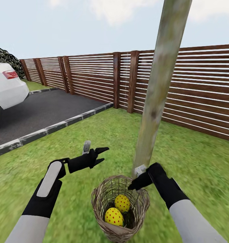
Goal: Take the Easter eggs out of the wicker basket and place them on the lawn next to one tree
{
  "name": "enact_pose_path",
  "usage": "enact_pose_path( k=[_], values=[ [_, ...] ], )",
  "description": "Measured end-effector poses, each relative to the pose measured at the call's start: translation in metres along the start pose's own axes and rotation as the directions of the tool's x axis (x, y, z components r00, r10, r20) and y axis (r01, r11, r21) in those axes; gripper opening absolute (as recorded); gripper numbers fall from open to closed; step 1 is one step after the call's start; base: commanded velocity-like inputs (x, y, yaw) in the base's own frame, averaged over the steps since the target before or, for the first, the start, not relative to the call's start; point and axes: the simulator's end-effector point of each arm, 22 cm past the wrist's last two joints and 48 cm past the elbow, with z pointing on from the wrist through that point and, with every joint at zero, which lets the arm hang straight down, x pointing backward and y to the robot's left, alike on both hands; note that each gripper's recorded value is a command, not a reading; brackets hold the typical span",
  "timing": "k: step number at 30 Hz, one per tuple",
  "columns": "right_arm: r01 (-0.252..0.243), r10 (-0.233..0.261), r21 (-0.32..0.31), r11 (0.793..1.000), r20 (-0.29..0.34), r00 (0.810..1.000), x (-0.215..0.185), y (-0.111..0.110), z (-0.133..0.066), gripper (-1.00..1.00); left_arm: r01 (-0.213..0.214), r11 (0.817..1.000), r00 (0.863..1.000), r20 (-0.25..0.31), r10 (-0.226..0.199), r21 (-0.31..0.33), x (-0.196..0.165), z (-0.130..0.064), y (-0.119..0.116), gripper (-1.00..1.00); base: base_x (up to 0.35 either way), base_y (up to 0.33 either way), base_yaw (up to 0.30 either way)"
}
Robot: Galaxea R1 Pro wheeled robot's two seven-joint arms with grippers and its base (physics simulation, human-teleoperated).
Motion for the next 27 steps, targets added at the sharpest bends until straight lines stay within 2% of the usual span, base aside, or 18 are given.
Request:
enact_pose_path(
  k=[2, 4, 8, 12, 16, 27],
  values=[
    [-0.019, 0.018, -0.015, 1.000, -0.066, 0.998, 0.006, 0.003, 0.015, 1.00, 0.010, 0.998, 1.000, 0.011, -0.011, 0.059, -0.007, -0.008, -0.016, 1.00, 0.000, 0.000, 0.000],
    [-0.020, 0.019, -0.015, 1.000, -0.082, 0.996, 0.004, 0.008, 0.019, 1.00, 0.026, 0.995, 0.999, 0.019, -0.028, 0.097, -0.012, -0.014, -0.024, 1.00, 0.000, 0.000, 0.000],
    [-0.007, 0.008, 0.012, 1.000, -0.079, 0.997, -0.005, 0.019, 0.028, 1.00, 0.042, 0.990, 0.998, 0.038, -0.047, 0.134, -0.023, -0.026, -0.026, 1.00, 0.000, 0.000, 0.000],
    [0.002, 0.001, 0.049, 0.999, -0.070, 0.998, -0.007, 0.017, 0.036, 1.00, 0.063, 0.982, 0.997, 0.038, -0.071, 0.180, -0.021, -0.035, -0.021, 1.00, 0.000, 0.000, 0.000],
    [0.007, -0.002, 0.071, 0.997, -0.065, 0.998, -0.005, 0.015, 0.043, 1.00, 0.072, 0.979, 0.996, 0.038, -0.081, 0.191, -0.018, -0.039, -0.012, 1.00, 0.000, 0.000, 0.000],
    [-0.005, 0.010, 0.076, 0.997, -0.064, 0.998, 0.009, 0.009, 0.063, 1.00, 0.076, 0.979, 0.996, 0.038, -0.085, 0.187, -0.008, -0.040, 0.013, 1.00, 0.000, 0.000, 0.000]
  ],
)
